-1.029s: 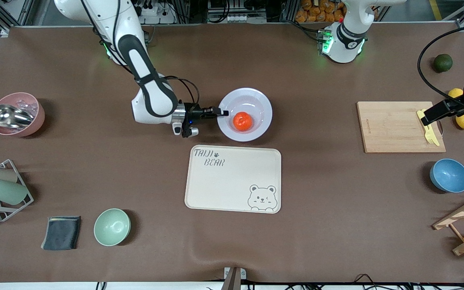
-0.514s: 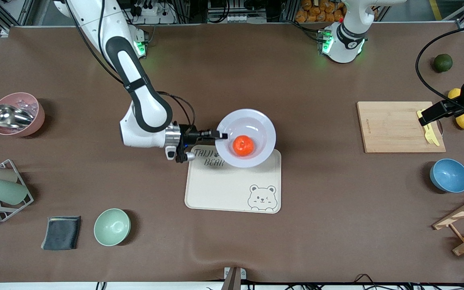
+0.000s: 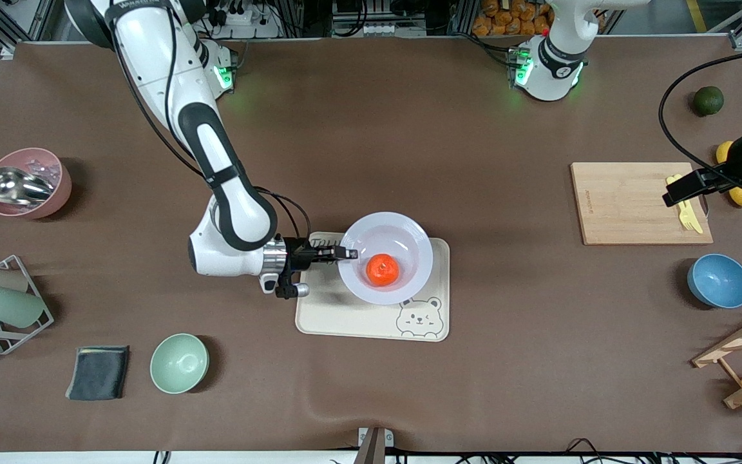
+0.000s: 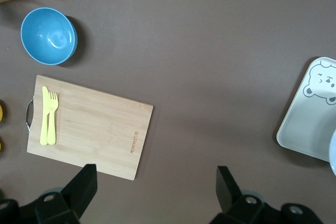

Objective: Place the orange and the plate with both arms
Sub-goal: 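Carry the plate with the right gripper onto the bear tray, then lower the plate onto the tray and open the right gripper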

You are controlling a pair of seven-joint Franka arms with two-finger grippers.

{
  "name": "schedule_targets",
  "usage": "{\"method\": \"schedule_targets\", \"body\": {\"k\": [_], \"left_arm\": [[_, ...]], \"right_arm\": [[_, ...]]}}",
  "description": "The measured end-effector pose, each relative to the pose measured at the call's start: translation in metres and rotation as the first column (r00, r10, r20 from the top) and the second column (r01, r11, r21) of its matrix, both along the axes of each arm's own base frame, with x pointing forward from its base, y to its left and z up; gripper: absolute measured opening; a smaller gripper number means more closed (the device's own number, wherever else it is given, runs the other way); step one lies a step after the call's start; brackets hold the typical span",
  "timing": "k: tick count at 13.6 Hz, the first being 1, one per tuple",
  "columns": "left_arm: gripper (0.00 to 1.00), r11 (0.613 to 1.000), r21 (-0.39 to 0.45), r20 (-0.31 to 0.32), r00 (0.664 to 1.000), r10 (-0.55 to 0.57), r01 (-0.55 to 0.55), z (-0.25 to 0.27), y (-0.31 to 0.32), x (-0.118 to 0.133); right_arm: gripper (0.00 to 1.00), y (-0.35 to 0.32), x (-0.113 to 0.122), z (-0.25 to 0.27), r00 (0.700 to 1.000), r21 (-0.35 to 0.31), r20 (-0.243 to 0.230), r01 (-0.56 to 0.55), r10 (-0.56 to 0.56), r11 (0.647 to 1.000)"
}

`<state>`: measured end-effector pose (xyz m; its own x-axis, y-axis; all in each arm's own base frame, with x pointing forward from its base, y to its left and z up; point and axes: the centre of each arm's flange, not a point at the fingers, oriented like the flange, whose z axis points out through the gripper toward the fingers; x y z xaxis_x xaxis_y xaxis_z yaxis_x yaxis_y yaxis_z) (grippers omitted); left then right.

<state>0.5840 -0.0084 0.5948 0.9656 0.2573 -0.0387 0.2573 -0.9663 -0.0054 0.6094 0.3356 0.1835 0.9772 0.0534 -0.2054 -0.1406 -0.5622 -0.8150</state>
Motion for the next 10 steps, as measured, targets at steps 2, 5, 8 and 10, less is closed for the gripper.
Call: {"method": "schedule_targets", "body": {"k": [2, 5, 8, 10], "left_arm": [[1.00, 1.000, 0.000, -0.001, 1.000, 0.000, 0.000, -0.001, 0.000, 0.000], [1.00, 1.000, 0.000, -0.001, 1.000, 0.000, 0.000, -0.001, 0.000, 0.000], [1.00, 1.000, 0.000, -0.001, 1.000, 0.000, 0.000, -0.001, 0.000, 0.000], [1.00, 1.000, 0.000, -0.001, 1.000, 0.000, 0.000, -0.001, 0.000, 0.000]], "right_arm": [[0.10, 0.001, 0.002, -0.017, 1.000, -0.015, -0.008, -0.010, 0.010, 1.000], [0.10, 0.001, 0.001, -0.040, 1.000, -0.030, -0.011, -0.024, 0.024, 0.999], [0.10, -0.001, 0.004, -0.055, 1.000, -0.036, -0.002, -0.031, 0.031, 0.999], [0.10, -0.002, 0.010, -0.056, 0.999, -0.031, 0.019, -0.036, 0.037, 0.999]]}}
